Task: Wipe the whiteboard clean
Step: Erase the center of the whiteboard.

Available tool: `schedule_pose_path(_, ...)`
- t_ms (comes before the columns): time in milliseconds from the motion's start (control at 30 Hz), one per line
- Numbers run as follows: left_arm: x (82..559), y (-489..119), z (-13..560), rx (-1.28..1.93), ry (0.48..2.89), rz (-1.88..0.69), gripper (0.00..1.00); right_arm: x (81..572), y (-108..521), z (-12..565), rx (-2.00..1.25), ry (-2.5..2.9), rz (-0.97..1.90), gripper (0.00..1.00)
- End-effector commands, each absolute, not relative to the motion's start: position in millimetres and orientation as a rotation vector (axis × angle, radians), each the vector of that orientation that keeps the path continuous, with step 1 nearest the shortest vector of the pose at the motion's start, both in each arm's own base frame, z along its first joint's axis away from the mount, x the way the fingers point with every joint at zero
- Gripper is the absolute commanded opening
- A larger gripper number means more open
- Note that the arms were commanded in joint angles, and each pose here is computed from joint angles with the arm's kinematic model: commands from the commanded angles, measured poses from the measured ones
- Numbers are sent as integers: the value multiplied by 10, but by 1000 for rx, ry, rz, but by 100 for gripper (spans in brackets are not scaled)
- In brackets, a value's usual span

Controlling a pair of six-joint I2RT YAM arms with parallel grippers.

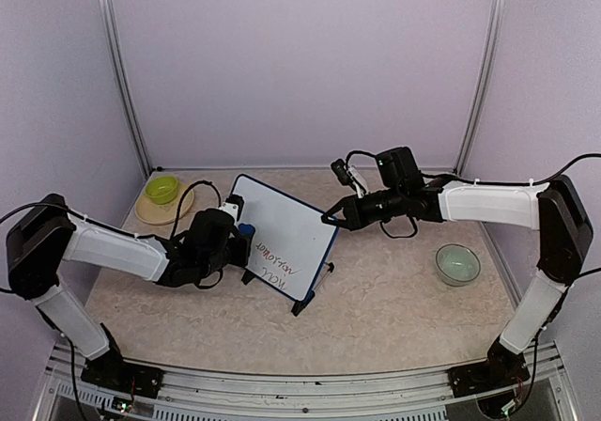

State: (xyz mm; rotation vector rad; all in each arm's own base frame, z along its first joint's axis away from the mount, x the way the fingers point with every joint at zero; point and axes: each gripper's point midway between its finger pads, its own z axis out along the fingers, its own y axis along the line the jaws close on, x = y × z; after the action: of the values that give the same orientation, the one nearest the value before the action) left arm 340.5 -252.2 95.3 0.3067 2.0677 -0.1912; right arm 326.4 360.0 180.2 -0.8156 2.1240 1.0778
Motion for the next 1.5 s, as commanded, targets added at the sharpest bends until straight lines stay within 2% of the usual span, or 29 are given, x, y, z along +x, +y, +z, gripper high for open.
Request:
schedule_pose_path(0, 3840, -2562, 1364, 248, 1969, -205, 13, 2830, 3650, 1336, -1007, 2234, 1081, 0)
schedule_pose_path(300, 4026, -2438, 1556, 208, 1929, -177, 13, 2835, 3639, 1319, -1012, 2241, 1067, 0)
schedule_pose_path(633, 3544, -2101, 955, 202, 2041, -194, 13, 2878, 3697, 1282, -1017, 2244, 1080, 0)
schedule_pose_path(933, 3091, -2379, 479, 323, 2178, -224, 12, 2880, 3708, 1277, -1016, 2247, 1078, 0)
schedule_pose_path(1133, 3074, -2518, 507, 323, 2163, -269, 12, 2867, 3708, 1261, -1012, 2248, 1086, 0)
schedule_pose_path(1267, 3159, -2453, 440, 269, 2244, -177, 12, 2859, 3688, 1305, -1017, 2243, 1075, 0)
schedule_pose_path(1467, 3002, -2205, 170, 242, 2377, -45, 10, 2864, 3674, 1338, -1016, 2227, 1063, 0)
